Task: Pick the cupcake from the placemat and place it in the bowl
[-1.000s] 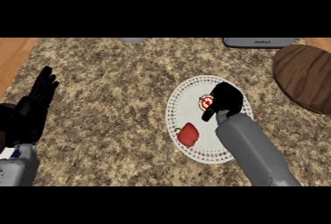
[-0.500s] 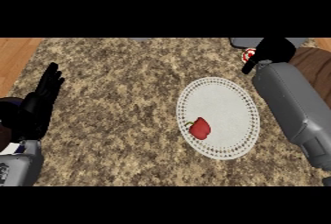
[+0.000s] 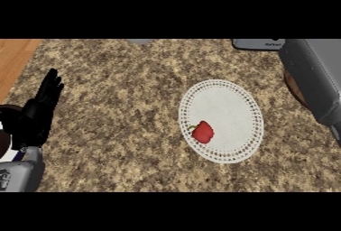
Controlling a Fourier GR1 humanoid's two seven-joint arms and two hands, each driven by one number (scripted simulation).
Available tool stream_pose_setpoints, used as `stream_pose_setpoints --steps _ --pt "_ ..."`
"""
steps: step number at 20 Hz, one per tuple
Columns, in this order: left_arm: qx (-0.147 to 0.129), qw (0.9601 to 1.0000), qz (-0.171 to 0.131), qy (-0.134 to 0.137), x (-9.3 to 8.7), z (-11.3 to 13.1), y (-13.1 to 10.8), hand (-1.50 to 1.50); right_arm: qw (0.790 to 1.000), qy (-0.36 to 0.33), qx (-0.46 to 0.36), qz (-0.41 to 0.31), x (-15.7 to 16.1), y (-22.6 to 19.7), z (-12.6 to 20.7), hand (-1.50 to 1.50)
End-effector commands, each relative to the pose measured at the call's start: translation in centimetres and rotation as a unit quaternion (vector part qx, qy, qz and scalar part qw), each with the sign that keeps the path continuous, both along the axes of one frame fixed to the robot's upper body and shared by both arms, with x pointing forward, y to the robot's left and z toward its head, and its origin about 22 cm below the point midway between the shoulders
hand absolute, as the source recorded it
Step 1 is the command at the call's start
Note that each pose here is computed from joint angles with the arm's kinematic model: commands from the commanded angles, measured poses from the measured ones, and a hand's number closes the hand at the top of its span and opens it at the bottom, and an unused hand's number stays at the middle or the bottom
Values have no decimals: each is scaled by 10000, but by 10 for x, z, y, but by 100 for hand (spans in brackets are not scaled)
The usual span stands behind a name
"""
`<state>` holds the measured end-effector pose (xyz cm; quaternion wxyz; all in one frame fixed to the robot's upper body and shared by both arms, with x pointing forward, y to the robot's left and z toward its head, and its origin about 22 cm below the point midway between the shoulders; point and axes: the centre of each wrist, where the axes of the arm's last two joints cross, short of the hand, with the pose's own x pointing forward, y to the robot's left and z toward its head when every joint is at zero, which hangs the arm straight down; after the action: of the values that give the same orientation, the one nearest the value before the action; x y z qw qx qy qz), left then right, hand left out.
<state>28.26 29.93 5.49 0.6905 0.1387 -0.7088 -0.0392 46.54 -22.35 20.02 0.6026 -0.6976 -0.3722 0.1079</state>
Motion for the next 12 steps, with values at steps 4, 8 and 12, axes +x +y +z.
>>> stream_pose_setpoints --steps 4,8,12 --pt "34 10000 -1 79 -5 7 0 0 9958 -673 298 -543 -2 -46 9 150" --pt "85 10000 21 -16 -4 12 1 0 9926 -889 579 -594 -10 -92 -13 150" --pt "51 10000 65 -53 2 5 4 0 9919 -946 635 -556 -19 -122 -32 150"
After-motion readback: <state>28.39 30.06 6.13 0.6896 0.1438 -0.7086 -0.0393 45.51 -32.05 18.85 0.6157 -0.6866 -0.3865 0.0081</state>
